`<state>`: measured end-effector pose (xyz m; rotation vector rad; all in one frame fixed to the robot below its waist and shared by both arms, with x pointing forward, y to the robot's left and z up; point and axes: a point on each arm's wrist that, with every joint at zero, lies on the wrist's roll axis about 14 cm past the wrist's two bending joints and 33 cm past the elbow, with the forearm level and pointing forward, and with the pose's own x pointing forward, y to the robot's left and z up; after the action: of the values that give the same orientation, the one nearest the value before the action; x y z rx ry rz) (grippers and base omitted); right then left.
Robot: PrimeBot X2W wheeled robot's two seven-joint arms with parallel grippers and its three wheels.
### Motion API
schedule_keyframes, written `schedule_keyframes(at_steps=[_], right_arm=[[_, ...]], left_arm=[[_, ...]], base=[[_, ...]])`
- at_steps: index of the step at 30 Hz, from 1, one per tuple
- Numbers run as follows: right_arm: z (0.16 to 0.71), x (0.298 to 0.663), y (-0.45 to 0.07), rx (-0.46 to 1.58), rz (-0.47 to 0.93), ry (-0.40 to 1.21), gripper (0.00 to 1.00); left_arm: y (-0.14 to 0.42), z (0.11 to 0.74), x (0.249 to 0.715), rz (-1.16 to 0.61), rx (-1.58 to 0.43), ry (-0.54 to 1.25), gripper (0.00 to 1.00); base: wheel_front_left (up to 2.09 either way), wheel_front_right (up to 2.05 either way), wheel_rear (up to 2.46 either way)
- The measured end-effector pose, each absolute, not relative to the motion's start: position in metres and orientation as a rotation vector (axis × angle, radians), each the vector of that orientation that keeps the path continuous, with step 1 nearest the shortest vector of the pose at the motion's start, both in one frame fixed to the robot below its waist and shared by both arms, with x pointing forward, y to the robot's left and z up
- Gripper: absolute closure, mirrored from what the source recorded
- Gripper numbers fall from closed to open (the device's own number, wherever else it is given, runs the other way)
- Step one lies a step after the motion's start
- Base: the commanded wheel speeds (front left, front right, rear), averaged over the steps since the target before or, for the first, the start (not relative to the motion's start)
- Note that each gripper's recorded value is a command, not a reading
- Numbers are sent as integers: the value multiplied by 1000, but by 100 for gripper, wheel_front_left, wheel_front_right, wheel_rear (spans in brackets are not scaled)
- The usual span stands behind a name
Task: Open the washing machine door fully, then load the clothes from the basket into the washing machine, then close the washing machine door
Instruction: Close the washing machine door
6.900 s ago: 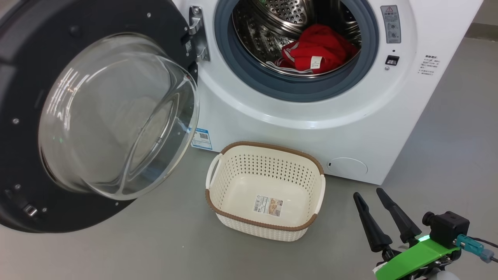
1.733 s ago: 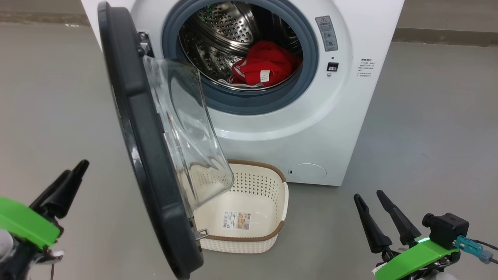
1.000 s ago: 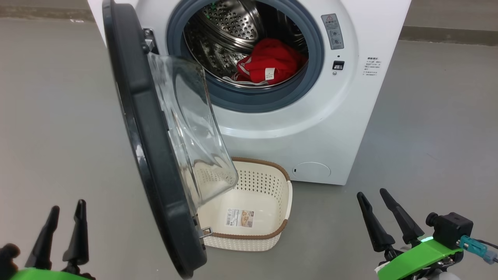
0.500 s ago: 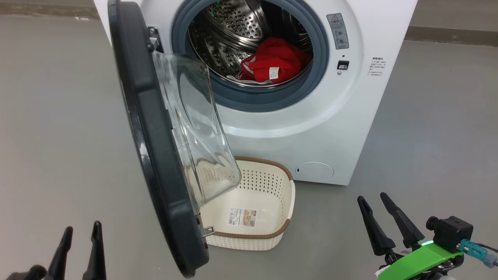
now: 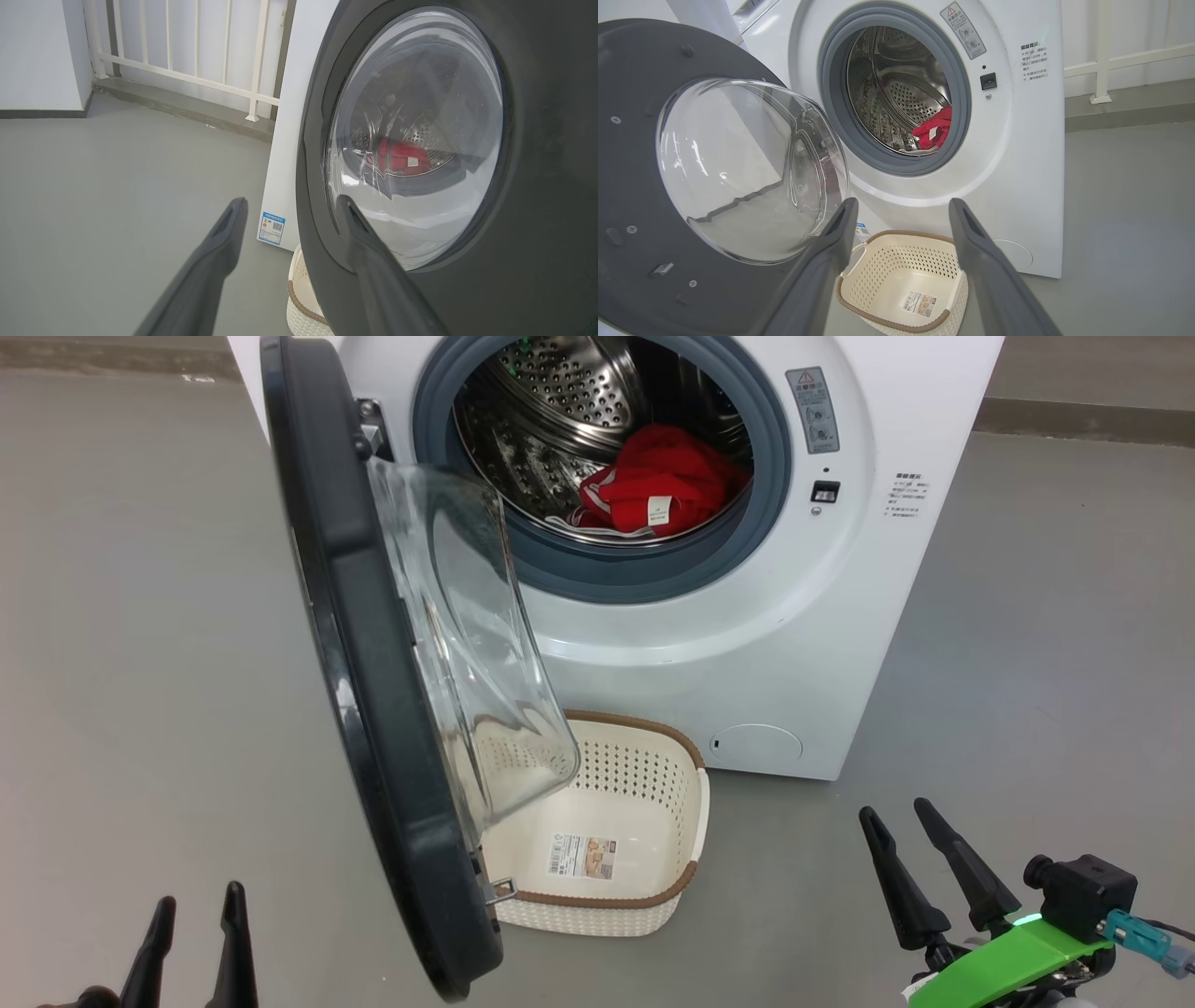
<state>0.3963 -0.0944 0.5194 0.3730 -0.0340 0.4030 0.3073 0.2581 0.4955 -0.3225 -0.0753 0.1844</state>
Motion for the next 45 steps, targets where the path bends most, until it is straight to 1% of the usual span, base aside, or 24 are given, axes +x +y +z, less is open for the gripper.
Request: schedule_keyframes(at_steps=[29, 36, 37, 38, 40, 41, 45], right_arm=[[519, 394, -92, 368, 411, -32, 0], [520, 394, -91, 368, 416, -33, 0], [520, 394, -91, 368, 417, -33, 0], [520, 394, -91, 368, 416, -33, 0], [520, 393, -91, 368, 416, -33, 0], [520, 393, -91, 368, 415, -32, 0], [519, 393, -92, 370, 412, -30, 0]], left_arm=[[258, 496, 307, 181, -320, -81, 0], [260, 505, 308, 162, -324, -95, 0], [260, 507, 309, 159, -327, -95, 5], [260, 510, 310, 155, -338, -99, 24], [259, 516, 313, 138, -363, -104, 85], [259, 519, 315, 130, -372, -101, 100], [256, 534, 325, 80, -433, -80, 100]], base=[[0, 0, 0], [0, 0, 0], [0, 0, 0], [0, 0, 0], [0, 0, 0], [0, 0, 0], [0, 0, 0]])
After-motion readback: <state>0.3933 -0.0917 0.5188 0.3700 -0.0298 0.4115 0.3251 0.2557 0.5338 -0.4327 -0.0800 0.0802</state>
